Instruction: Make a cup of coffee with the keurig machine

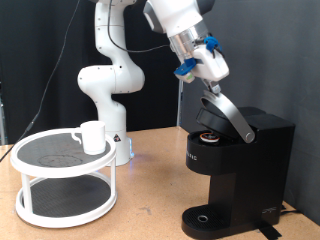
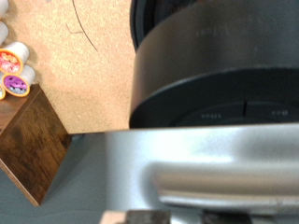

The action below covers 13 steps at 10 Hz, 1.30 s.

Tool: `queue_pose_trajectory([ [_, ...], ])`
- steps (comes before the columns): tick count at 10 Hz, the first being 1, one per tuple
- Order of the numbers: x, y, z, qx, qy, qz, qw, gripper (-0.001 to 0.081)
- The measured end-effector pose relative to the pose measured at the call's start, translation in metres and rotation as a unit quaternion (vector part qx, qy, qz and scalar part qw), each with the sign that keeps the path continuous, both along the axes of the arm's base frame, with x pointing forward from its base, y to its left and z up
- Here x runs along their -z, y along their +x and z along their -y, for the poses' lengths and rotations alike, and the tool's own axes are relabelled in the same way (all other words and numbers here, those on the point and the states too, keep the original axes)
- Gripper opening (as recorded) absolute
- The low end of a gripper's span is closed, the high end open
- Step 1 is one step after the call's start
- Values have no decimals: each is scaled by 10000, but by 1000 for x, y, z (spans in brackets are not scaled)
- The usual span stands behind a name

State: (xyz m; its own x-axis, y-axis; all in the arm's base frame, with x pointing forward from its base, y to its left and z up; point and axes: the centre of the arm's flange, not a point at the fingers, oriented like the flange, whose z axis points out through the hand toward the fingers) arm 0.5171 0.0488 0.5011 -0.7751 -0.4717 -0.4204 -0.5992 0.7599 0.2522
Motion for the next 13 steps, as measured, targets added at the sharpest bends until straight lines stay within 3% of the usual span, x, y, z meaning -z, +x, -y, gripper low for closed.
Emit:
queue_pose_trajectory([
  [4,19,4,16,18,-249,-173,9995,0],
  [7,50,8,33,35,-434,-451,9980,0],
  [11,98,13,41,229,-548,-555,9967,0],
  [13,98,15,43,257,-554,-521,9968,0],
])
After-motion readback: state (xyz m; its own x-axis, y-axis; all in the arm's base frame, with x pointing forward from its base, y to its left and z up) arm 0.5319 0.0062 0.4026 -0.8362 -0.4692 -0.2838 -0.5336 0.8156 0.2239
